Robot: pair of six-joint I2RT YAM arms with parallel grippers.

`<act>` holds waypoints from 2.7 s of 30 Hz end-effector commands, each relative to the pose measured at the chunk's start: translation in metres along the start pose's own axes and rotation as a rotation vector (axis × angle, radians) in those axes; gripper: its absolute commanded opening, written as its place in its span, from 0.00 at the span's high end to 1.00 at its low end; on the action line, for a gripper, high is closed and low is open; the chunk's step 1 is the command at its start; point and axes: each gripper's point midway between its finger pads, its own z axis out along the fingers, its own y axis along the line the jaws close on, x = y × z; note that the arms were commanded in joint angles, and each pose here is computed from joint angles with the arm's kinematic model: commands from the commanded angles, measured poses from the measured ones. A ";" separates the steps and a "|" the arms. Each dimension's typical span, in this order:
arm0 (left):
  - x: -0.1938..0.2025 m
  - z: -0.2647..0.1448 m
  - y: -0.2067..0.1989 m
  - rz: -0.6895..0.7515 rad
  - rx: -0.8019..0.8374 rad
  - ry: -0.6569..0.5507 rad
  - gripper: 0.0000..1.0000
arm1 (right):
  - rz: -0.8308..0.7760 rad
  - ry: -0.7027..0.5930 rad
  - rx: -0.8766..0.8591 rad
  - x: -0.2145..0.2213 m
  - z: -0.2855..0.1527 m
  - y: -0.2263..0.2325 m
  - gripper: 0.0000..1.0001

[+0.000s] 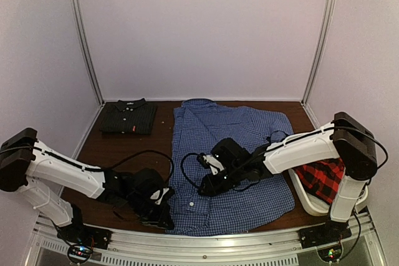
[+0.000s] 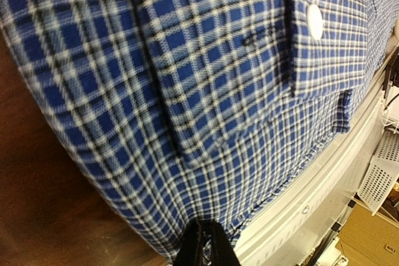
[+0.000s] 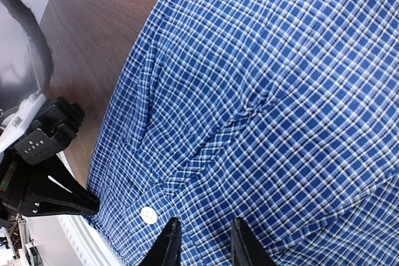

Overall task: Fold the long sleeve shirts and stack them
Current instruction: Smooth out the 1/3-folded shirt at the center of the board, then move the 1/3-folded shirt to the center of the board.

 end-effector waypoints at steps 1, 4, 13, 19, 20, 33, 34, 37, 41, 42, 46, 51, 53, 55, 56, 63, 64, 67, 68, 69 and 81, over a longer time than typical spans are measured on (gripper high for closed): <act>0.000 -0.013 0.000 0.002 -0.062 -0.010 0.91 | -0.008 -0.037 -0.019 -0.006 -0.006 0.006 0.71; -0.016 -0.030 -0.019 0.029 -0.048 -0.066 0.89 | -0.031 -0.072 0.026 -0.016 -0.020 0.004 0.71; -0.120 -0.094 -0.058 0.063 -0.027 -0.338 0.88 | -0.036 -0.238 0.150 -0.064 -0.077 -0.028 0.63; -0.208 -0.103 -0.052 0.050 -0.044 -0.482 0.89 | -0.008 -0.372 0.192 -0.098 -0.121 -0.051 0.52; -0.220 -0.101 -0.049 0.040 -0.042 -0.492 0.89 | 0.000 -0.387 0.199 -0.101 -0.127 -0.055 0.52; -0.310 -0.056 0.033 -0.114 -0.093 -0.515 0.92 | 0.046 -0.435 0.250 -0.089 -0.155 -0.086 0.49; -0.311 -0.054 0.041 -0.125 -0.102 -0.514 0.92 | 0.047 -0.433 0.252 -0.088 -0.155 -0.087 0.49; -0.311 -0.051 0.063 -0.157 -0.125 -0.503 0.92 | 0.046 -0.414 0.261 -0.083 -0.155 -0.089 0.49; -0.311 -0.051 0.096 -0.197 -0.166 -0.485 0.92 | 0.055 -0.408 0.283 -0.081 -0.161 -0.091 0.49; -0.312 -0.051 0.104 -0.203 -0.175 -0.481 0.92 | 0.059 -0.409 0.287 -0.080 -0.162 -0.092 0.49; -0.317 -0.059 0.131 -0.219 -0.197 -0.476 0.92 | 0.080 -0.400 0.296 -0.076 -0.164 -0.093 0.49; -0.332 -0.074 0.148 -0.207 -0.217 -0.490 0.92 | 0.111 -0.418 0.343 -0.069 -0.172 -0.102 0.48; -0.338 -0.082 0.154 -0.192 -0.234 -0.495 0.92 | 0.125 -0.429 0.373 -0.066 -0.176 -0.107 0.48; -0.345 -0.089 0.156 -0.180 -0.232 -0.501 0.92 | 0.137 -0.437 0.403 -0.064 -0.179 -0.113 0.48; -0.350 -0.094 0.154 -0.172 -0.224 -0.508 0.92 | 0.145 -0.443 0.423 -0.064 -0.182 -0.116 0.47; -0.372 -0.126 0.108 -0.050 -0.136 -0.561 0.85 | 0.209 -0.509 0.512 -0.077 -0.209 -0.139 0.43; -0.373 -0.132 0.099 -0.031 -0.129 -0.573 0.83 | 0.214 -0.521 0.521 -0.081 -0.214 -0.140 0.42; -0.368 -0.144 0.073 0.020 -0.103 -0.594 0.79 | 0.241 -0.556 0.537 -0.091 -0.226 -0.150 0.40; -0.365 -0.148 0.063 0.037 -0.091 -0.601 0.79 | 0.253 -0.565 0.540 -0.095 -0.231 -0.155 0.39; -0.362 -0.149 0.053 0.051 -0.078 -0.601 0.79 | 0.264 -0.574 0.542 -0.099 -0.235 -0.159 0.37; -0.299 -0.059 -0.082 0.317 0.089 -0.430 0.77 | 0.397 -0.644 0.628 -0.148 -0.267 -0.236 0.29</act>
